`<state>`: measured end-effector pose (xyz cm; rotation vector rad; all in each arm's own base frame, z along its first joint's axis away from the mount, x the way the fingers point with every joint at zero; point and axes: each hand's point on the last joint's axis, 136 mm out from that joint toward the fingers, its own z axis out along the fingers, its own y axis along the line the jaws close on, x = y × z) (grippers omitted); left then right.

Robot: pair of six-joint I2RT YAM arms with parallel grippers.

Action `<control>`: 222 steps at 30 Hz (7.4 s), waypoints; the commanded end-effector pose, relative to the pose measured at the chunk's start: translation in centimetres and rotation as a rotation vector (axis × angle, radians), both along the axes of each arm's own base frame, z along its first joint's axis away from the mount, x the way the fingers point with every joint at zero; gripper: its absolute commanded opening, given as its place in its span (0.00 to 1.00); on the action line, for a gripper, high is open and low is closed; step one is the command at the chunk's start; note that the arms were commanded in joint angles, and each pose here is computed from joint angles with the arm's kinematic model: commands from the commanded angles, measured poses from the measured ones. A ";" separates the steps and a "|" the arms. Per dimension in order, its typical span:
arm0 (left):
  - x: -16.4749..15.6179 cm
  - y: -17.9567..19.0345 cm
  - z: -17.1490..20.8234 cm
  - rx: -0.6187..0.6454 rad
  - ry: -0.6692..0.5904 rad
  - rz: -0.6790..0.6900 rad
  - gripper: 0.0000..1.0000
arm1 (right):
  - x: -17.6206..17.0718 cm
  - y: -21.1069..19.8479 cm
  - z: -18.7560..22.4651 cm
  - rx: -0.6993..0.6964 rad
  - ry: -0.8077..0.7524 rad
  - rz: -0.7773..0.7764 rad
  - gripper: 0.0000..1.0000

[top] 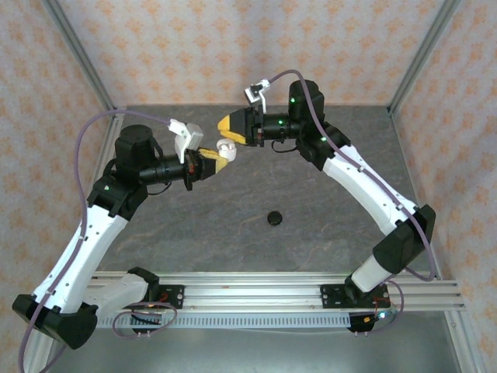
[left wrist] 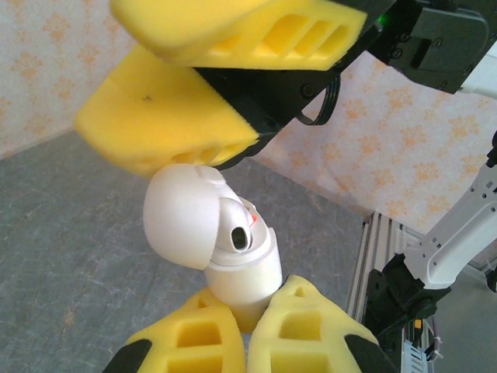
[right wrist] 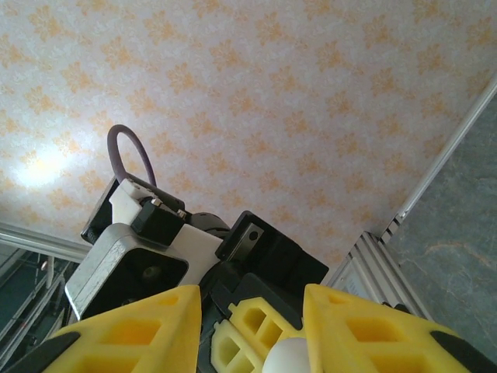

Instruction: Insert wireless bluetooth earbuds into charging case

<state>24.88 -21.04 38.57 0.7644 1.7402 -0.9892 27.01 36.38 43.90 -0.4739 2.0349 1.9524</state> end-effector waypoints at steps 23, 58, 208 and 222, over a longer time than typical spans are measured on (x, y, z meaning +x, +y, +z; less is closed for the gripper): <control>0.9 0.9 -0.4 0.021 -0.019 0.074 0.00 | 0.9 -5.6 -1.8 -0.317 -0.261 -0.325 0.40; 12.2 -3.4 -25.2 0.362 0.588 0.164 0.00 | 7.5 -22.1 -26.0 -1.029 0.188 -0.822 0.47; 14.5 23.5 -29.2 0.393 0.031 1.204 1.00 | 11.3 -41.1 -34.1 -1.161 -0.473 -1.583 0.99; 14.5 23.5 -29.2 0.394 0.030 1.204 1.00 | 11.5 -41.1 -34.2 -1.167 -0.465 -1.578 0.99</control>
